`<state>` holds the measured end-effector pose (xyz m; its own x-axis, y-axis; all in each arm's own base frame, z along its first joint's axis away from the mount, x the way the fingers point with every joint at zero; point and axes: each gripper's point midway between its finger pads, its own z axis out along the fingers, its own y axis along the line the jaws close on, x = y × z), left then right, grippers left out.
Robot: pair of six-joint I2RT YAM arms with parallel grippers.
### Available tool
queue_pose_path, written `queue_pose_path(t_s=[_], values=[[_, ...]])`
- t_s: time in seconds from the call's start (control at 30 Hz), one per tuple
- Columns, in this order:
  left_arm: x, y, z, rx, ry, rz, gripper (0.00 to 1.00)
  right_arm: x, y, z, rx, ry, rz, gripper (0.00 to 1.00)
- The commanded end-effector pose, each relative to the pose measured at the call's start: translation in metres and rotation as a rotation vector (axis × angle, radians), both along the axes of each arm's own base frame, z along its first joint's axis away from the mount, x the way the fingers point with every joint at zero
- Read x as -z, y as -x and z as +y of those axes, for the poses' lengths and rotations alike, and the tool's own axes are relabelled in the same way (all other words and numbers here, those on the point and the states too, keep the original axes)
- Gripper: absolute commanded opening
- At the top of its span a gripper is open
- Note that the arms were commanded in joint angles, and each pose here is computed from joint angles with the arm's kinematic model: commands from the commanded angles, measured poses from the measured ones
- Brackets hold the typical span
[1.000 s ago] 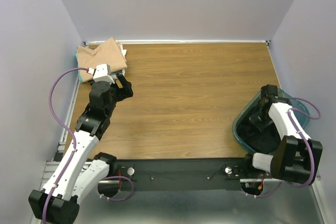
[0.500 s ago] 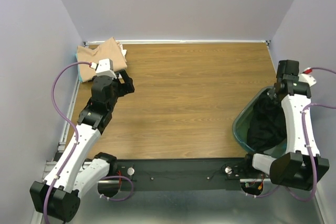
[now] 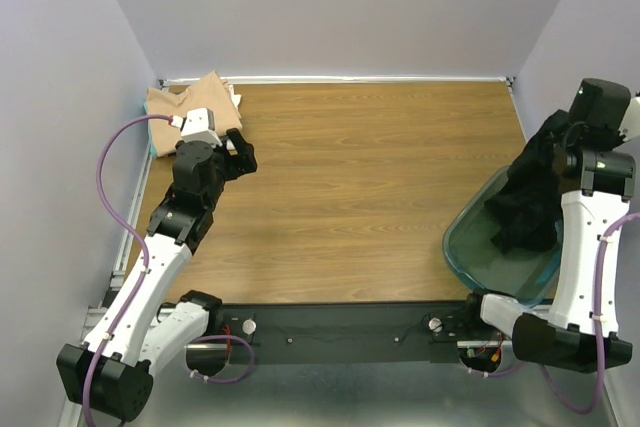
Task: Fold and stack the t-shirts
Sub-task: Move the tshirt to the center of the board
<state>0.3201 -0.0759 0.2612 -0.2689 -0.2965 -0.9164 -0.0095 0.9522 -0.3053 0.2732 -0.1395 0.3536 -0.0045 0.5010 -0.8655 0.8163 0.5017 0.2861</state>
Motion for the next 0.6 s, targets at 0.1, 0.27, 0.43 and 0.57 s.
queue_pose_path(t_s=[0.1,0.27,0.43,0.57], values=[[-0.015,0.003,-0.004,0.016,0.032,-0.031,0.89,-0.098,-0.041,0.022,-0.186,0.019,-0.313,0.0],[-0.016,0.009,-0.001,0.003,0.046,-0.036,0.89,-0.144,-0.07,0.042,-0.346,0.036,-0.431,0.0],[-0.005,0.014,-0.001,0.003,0.056,-0.01,0.89,-0.175,-0.088,0.058,-0.462,0.051,-0.5,0.01],[-0.001,0.015,-0.003,0.014,0.056,0.007,0.89,-0.196,-0.101,0.072,-0.55,0.043,-0.555,0.0]])
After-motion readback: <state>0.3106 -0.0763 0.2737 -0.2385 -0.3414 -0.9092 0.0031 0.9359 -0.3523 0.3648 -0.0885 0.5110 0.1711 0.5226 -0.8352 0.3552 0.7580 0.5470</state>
